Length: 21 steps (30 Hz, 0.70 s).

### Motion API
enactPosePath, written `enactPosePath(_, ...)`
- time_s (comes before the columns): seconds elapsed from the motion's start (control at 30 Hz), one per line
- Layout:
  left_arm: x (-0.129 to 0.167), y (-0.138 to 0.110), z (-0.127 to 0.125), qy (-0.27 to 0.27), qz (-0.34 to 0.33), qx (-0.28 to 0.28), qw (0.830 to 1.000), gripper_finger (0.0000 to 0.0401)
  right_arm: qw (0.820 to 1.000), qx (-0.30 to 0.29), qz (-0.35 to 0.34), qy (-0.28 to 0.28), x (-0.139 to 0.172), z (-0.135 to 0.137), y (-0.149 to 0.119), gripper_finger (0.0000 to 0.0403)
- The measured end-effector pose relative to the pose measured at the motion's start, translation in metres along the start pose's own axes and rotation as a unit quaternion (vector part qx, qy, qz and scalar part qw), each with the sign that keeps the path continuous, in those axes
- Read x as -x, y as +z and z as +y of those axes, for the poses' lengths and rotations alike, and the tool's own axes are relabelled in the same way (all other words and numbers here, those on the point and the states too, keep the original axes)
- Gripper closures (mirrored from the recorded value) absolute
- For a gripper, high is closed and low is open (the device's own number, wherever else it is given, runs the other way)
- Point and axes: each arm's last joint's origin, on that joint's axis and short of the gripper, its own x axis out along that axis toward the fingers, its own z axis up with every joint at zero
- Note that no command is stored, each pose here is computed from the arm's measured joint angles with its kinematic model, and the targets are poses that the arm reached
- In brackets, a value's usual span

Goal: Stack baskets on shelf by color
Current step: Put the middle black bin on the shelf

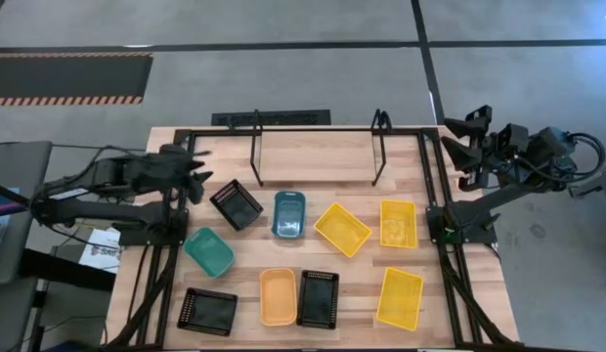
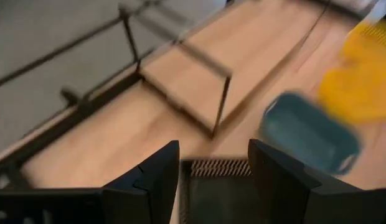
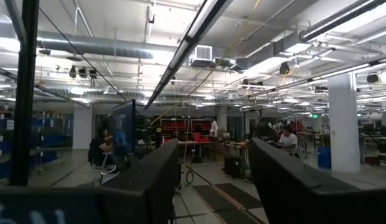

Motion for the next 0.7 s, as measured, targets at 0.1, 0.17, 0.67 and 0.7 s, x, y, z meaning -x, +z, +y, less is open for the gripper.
enactPosePath(0.1, -0.017, 0.0, -0.007, 0.055, 0.047, -0.02, 0.997, 0.0222, 1.0, 0.0, 0.0, 0.0, 0.0, 0.0, 0.0, 0.0182)
enactPosePath(0.17, -0.03, 0.0, -0.012, 0.083, 0.081, -0.02, 0.993, 0.0222, 1.0, 0.0, 0.0, 0.0, 0.0, 0.0, 0.0, 0.0186)
enactPosePath(0.67, -0.129, -0.009, -0.031, 0.121, 0.348, -0.046, 0.929, 0.0222, 1.0, -0.001, -0.002, 0.002, 0.0, 0.0, 0.0, 0.019)
enactPosePath(0.7, -0.133, -0.01, -0.031, 0.117, 0.357, -0.051, 0.926, 0.0222, 1.0, -0.001, -0.002, 0.003, 0.0, 0.0, 0.0, 0.019)
